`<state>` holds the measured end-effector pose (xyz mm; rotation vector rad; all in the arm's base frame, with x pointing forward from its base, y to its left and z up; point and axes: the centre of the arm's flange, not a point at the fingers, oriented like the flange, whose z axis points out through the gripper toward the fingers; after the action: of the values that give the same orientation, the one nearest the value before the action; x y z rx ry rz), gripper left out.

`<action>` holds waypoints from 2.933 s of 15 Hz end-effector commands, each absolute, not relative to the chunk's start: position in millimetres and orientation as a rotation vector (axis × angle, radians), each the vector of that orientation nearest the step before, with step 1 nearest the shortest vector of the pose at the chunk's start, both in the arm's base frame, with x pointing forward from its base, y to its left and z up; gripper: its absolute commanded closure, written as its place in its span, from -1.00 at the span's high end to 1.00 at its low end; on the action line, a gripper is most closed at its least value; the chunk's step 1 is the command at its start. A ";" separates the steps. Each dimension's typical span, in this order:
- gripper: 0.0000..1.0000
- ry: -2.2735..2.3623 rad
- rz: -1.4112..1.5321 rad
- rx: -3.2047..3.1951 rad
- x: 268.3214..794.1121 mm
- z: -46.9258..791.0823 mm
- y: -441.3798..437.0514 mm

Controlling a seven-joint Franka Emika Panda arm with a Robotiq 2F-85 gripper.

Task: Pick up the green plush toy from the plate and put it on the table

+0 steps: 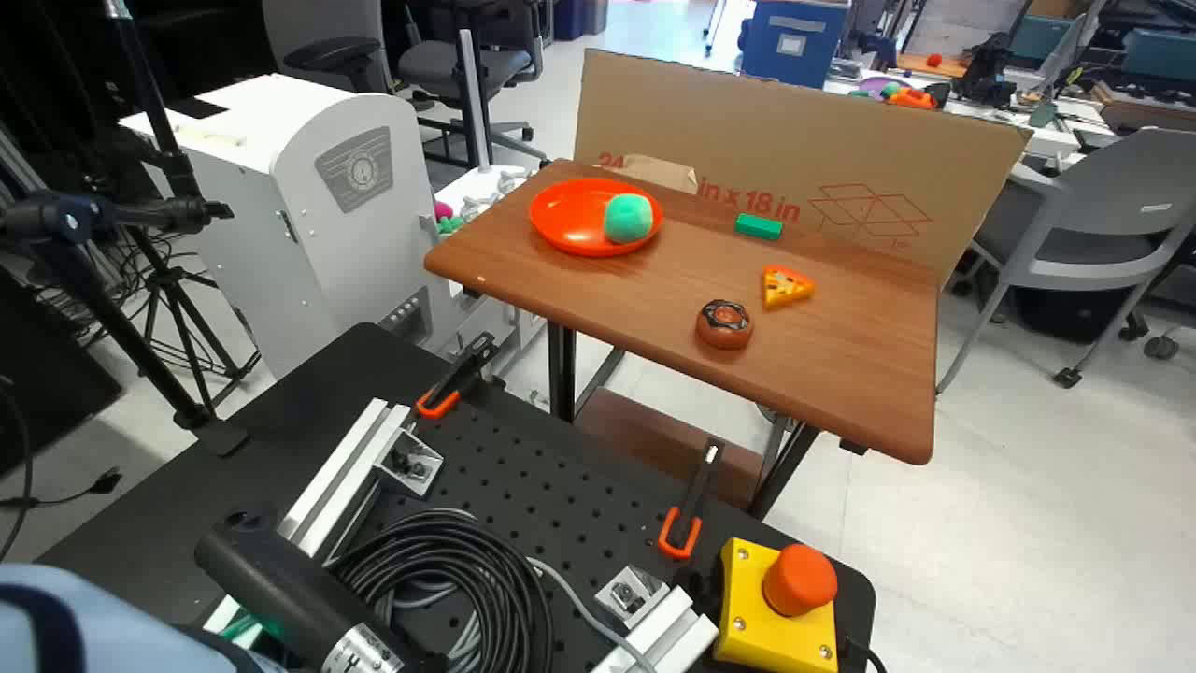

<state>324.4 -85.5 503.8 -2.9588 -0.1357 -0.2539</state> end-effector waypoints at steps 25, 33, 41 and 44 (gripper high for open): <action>1.00 -0.001 0.088 -3.142 580.9 382.7 71.0; 1.00 -0.074 0.241 -3.256 641.9 288.6 104.9; 1.00 -0.201 0.434 -3.306 654.9 229.4 137.1; 1.00 -0.215 0.507 -3.318 659.7 212.0 141.2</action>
<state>640.5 135.4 222.8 -3.2814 -0.2040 0.4440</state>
